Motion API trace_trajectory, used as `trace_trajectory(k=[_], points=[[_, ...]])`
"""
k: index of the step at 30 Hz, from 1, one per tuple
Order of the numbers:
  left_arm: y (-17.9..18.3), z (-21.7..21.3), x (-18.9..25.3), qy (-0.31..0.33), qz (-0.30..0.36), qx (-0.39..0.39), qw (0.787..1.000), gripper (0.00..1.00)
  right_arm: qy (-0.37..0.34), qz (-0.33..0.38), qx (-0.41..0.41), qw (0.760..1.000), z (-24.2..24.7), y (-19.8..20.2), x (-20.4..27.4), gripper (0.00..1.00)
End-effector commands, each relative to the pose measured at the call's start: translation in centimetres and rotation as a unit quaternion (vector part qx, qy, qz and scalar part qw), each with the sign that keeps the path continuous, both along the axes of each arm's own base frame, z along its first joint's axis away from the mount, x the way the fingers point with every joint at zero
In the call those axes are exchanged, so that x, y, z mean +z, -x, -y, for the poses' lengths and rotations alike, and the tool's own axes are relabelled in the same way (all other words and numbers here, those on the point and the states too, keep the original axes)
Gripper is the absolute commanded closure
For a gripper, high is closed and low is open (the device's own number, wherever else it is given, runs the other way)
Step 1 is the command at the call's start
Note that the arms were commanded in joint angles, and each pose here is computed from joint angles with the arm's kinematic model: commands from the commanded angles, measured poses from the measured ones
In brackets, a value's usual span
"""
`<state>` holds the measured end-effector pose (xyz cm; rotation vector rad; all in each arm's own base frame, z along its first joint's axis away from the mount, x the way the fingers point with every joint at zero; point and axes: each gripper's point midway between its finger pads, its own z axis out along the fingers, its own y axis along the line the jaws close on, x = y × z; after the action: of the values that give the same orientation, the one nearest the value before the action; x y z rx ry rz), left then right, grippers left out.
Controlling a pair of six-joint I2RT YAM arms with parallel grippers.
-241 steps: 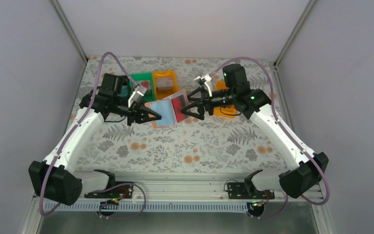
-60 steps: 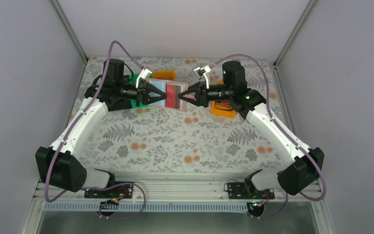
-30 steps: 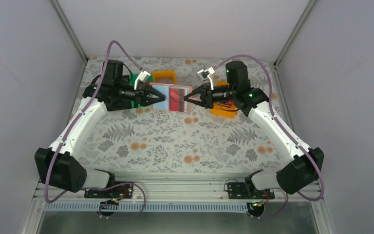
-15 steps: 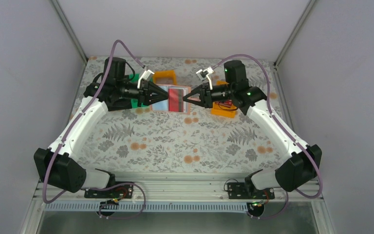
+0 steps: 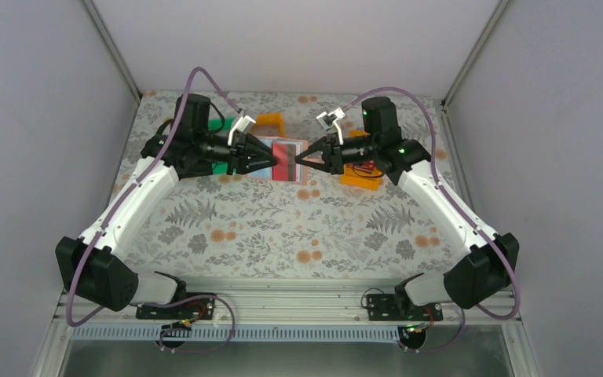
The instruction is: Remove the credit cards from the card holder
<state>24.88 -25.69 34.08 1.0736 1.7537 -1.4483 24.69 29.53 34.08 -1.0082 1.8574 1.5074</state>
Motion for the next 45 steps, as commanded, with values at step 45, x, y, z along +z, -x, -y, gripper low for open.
trace_trajectory(k=[45], points=[[2.5, -1.2, 2.1, 0.054, 0.007, -0.06, 0.997, 0.98, -0.018, 0.039, 0.025, 0.999, -0.2, 1.9, 1.9, 0.71]])
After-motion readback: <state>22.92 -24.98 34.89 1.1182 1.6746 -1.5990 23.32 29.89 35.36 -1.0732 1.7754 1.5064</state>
